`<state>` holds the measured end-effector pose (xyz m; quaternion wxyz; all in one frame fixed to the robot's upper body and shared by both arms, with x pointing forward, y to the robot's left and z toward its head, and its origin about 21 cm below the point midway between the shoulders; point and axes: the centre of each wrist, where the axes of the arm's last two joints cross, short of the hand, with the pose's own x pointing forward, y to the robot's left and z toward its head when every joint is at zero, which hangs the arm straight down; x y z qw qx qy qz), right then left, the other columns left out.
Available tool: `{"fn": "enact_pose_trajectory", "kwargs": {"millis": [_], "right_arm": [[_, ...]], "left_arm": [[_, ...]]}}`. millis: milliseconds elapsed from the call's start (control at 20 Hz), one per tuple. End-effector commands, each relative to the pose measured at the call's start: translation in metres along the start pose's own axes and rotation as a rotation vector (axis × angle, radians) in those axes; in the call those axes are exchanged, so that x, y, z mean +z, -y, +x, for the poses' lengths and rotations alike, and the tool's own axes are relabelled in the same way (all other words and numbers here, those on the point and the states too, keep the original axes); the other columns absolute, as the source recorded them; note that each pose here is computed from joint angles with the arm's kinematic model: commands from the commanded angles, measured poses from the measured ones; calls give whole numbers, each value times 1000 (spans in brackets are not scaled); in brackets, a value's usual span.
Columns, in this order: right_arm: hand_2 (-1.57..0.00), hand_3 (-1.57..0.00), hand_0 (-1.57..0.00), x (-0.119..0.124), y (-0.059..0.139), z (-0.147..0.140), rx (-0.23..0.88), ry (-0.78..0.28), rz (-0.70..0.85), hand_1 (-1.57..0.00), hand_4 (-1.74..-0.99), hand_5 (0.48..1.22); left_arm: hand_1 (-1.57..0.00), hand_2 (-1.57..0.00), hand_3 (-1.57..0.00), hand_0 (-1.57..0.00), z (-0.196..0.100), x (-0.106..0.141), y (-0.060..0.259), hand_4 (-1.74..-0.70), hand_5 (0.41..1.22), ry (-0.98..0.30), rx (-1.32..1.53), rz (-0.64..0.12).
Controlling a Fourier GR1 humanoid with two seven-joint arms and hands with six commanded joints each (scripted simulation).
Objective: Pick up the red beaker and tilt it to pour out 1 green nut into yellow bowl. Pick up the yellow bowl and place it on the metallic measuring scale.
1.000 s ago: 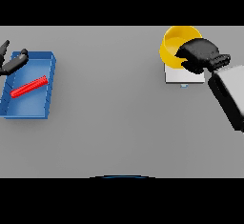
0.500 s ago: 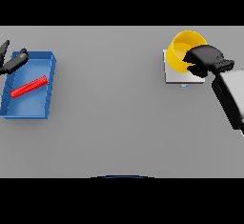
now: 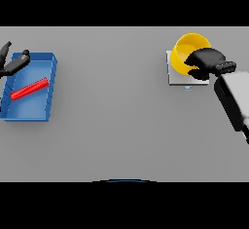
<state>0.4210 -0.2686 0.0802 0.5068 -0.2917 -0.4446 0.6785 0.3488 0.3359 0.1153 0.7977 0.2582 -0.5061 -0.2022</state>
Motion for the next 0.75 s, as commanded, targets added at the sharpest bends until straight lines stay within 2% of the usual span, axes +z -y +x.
{"fn": "enact_pose_trajectory", "kwargs": {"millis": [0,150,300,450,700], "right_arm": [[-1007,-816,-1335,1,-1,-1,-18,4,-8,-1125,-1592,1074],[-579,-476,-757,2,5,-4,-68,-9,5,-673,-1513,923],[-300,-258,-387,2,0,-5,-75,-16,26,-380,-1476,847],[-153,-131,-198,2,-2,-5,-44,-19,42,-194,-1435,817],[-50,-42,-64,5,1,-8,-39,-33,71,-63,-1390,779]], "left_arm": [[1,1,1,1,1,0,1,-836,774,3,-1,1],[1,1,1,1,4,2,3,-839,764,12,11,-4],[1,1,1,1,5,0,-2,-831,754,-6,1,5],[1,1,1,1,3,-1,0,-835,752,6,12,7],[1,1,1,1,0,3,1,-833,760,18,0,0]]}}
